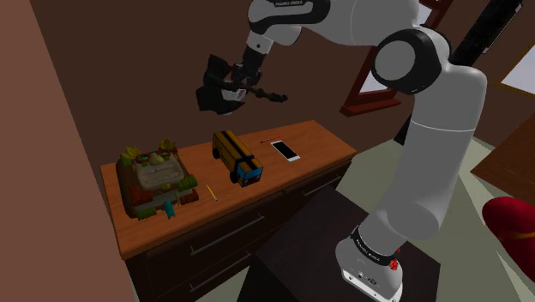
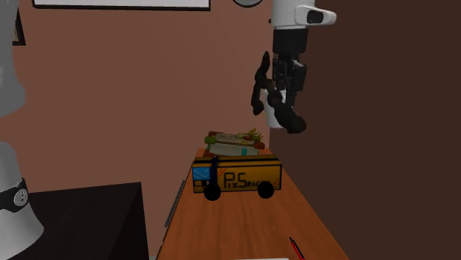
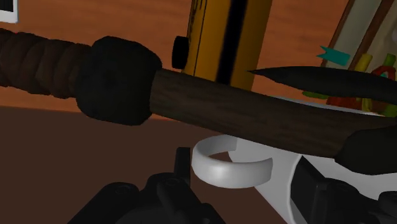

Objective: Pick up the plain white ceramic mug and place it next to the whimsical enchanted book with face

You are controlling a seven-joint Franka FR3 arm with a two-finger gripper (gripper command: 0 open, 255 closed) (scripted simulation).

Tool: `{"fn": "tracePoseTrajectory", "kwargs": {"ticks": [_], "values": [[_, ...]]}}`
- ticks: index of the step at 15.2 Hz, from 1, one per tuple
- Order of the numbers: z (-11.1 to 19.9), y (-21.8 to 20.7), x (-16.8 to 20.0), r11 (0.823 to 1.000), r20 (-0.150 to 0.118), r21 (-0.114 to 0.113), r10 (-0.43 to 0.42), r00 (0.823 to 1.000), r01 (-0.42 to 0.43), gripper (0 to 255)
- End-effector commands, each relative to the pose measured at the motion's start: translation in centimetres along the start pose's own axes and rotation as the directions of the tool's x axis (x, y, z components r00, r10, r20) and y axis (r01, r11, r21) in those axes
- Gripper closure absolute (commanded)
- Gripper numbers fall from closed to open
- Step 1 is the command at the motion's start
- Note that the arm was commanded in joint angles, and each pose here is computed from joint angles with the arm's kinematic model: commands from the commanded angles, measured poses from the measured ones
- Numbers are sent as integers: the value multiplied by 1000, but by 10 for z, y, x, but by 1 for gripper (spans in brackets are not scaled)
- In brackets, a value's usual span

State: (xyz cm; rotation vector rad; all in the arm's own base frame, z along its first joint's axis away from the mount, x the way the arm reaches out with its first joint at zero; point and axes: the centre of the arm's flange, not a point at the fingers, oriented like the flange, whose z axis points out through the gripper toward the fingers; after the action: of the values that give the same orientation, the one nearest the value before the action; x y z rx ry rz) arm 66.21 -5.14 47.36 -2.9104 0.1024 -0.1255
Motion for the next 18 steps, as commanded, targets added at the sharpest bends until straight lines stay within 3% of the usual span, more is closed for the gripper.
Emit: {"fn": "tracePoseTrajectory", "kwargs": {"ticks": [1, 10, 18], "values": [[6, -24, 8, 1000, -1, 0, 2, 1000, -2, 255], [34, -134, 35, 1000, -1, 0, 2, 1000, -2, 255], [75, -124, 32, 1000, -1, 0, 2, 1000, -2, 255]]}}
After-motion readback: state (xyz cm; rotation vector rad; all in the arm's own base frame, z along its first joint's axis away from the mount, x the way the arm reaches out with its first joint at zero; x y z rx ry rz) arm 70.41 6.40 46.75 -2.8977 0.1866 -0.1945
